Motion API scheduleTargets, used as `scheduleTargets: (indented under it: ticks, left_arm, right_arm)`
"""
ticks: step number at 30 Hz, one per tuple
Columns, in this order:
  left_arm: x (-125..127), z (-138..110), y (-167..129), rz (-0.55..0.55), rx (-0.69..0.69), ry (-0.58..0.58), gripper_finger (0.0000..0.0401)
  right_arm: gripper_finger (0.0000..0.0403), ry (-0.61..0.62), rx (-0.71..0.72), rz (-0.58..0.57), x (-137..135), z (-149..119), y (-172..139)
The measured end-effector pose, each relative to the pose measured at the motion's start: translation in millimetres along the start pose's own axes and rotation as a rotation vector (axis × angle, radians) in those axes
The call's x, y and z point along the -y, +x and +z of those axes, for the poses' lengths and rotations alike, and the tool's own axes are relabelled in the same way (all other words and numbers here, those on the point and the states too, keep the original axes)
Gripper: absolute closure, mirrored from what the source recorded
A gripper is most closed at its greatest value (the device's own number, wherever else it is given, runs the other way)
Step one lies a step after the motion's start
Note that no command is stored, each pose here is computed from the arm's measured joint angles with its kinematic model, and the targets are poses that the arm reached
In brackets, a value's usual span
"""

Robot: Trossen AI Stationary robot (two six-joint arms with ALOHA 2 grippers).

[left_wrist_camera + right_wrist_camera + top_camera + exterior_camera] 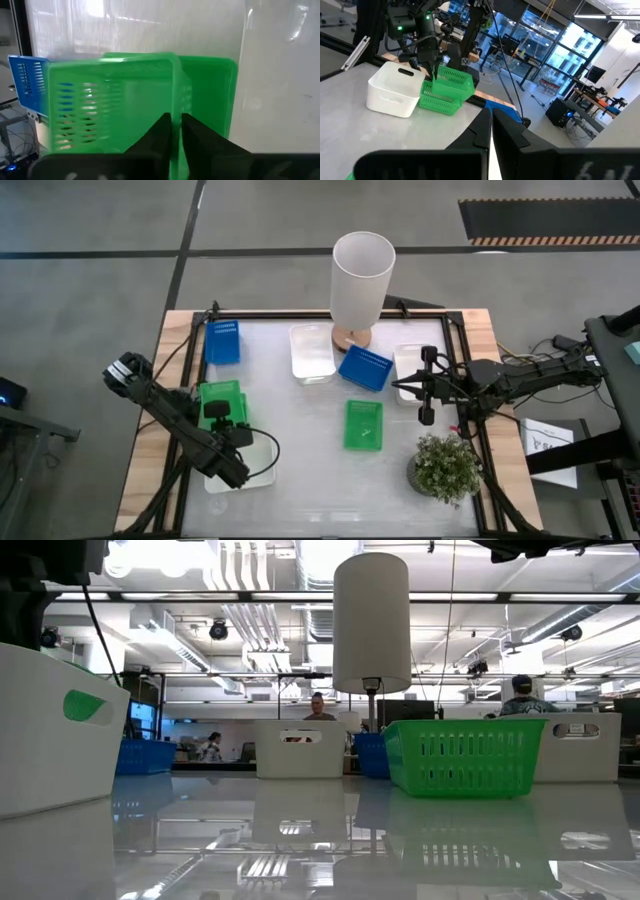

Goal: Stack baskets by color
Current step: Stack the top green bin on top of the left green bin on the table

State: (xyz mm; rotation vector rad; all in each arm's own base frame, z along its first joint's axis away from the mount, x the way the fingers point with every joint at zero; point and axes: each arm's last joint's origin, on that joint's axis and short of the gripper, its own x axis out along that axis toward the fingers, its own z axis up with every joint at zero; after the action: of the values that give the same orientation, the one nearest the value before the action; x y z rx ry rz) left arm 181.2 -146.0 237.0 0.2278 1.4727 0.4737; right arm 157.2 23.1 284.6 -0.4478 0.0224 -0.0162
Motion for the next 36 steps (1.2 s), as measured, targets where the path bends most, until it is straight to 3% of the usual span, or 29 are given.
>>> scheduleTargets:
  ticks: [11,19,24,26,29,34,36]
  left_arm:
    - [0,0,0,0.015,0.016,0.001,0.0303]
    - [0,5,-14,-0.067,-0.001,-0.015,0.0298]
    - [-6,11,-33,-0.120,0.078,-0.080,0.0301]
    - [-13,13,-38,-0.115,0.142,-0.177,0.0306]
    - [-33,12,-38,-0.100,0.215,-0.468,0.0315]
    - [-61,9,-20,-0.128,0.166,-1.039,0.0328]
    - [-63,11,-11,-0.145,0.130,-1.115,0.0329]
  right_arm:
    - [0.0394,-0.004,-0.011,0.004,0,-1,0]
    - [0.0394,-0.006,-0.013,0.000,0,-1,0]
    - [0.0394,-0.008,-0.014,0.000,0,-1,0]
    - [0.0394,-0.008,-0.014,0.000,0,-1,0]
    - [0.0394,-0.013,-0.014,0.000,0,-1,0]
    - [0.0394,-0.015,-0.014,0.000,0,-1,0]
    - [0.0394,-0.016,-0.016,0.001,0,-1,0]
